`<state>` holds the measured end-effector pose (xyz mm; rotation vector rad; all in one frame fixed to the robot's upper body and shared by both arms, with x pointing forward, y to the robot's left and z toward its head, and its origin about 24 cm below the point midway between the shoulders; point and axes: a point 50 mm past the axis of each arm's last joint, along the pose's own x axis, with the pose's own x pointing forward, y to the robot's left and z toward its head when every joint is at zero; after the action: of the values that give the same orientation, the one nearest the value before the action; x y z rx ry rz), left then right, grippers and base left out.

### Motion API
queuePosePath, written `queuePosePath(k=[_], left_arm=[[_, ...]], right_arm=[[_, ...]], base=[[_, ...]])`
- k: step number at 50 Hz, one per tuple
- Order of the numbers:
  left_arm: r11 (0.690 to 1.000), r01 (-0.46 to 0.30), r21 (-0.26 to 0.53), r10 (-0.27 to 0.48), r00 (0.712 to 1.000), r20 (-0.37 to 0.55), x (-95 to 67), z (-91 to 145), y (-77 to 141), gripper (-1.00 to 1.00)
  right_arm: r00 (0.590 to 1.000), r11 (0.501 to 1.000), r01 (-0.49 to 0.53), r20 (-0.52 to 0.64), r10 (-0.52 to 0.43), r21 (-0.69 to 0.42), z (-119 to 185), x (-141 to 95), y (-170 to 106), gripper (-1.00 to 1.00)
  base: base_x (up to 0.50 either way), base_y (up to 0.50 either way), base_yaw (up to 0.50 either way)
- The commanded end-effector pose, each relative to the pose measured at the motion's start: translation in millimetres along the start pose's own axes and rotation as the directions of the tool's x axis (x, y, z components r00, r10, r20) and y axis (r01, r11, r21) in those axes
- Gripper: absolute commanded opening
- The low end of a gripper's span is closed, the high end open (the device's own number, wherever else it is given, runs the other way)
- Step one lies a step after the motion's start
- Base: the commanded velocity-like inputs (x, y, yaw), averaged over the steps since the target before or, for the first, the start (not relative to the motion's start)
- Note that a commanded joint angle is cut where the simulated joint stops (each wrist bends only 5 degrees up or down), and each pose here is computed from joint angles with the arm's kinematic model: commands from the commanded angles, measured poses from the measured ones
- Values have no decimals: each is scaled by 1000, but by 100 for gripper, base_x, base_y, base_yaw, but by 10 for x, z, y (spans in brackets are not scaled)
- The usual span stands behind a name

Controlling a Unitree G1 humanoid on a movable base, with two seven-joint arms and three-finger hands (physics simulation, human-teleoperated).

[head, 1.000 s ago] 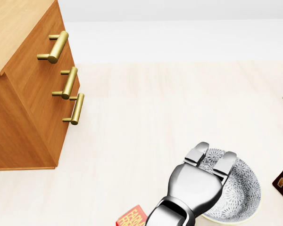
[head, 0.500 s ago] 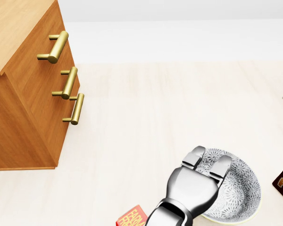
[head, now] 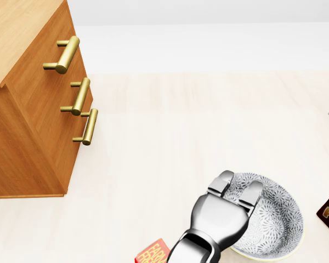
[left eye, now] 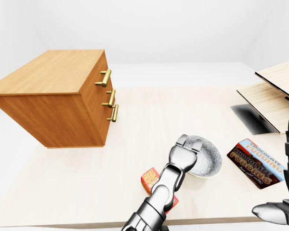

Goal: Close the top drawer of the cabinet and put the bowl on top of it.

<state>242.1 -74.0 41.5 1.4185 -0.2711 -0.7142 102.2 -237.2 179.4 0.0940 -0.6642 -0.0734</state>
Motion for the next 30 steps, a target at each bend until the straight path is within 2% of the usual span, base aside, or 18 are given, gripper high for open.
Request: queuePosePath(k=[1, 5, 6, 30], left_arm=[[1000, 5, 4, -5, 1000, -9, 23, -34, -19, 100], [1000, 8, 7, -8, 1000, -6, 14, -19, -28, 100], [1000, 2, 6, -1, 1000, -7, 14, -20, -26, -100], [1000, -9, 7, 9, 1000, -1, -7, 7, -36, -100]], right_arm=[[1000, 1000, -2, 5, 2, -1, 10, 2, -4, 100], [1000, 1000, -2, 6, 2, -2, 15, 2, -1, 100], [1000, 1000, -2, 7, 2, -3, 18, 2, -1, 100], [1000, 1000, -7, 7, 7, -2, 22, -7, 7, 100]], base=[[0, 0, 0], [0, 0, 0], [0, 0, 0], [0, 0, 0]])
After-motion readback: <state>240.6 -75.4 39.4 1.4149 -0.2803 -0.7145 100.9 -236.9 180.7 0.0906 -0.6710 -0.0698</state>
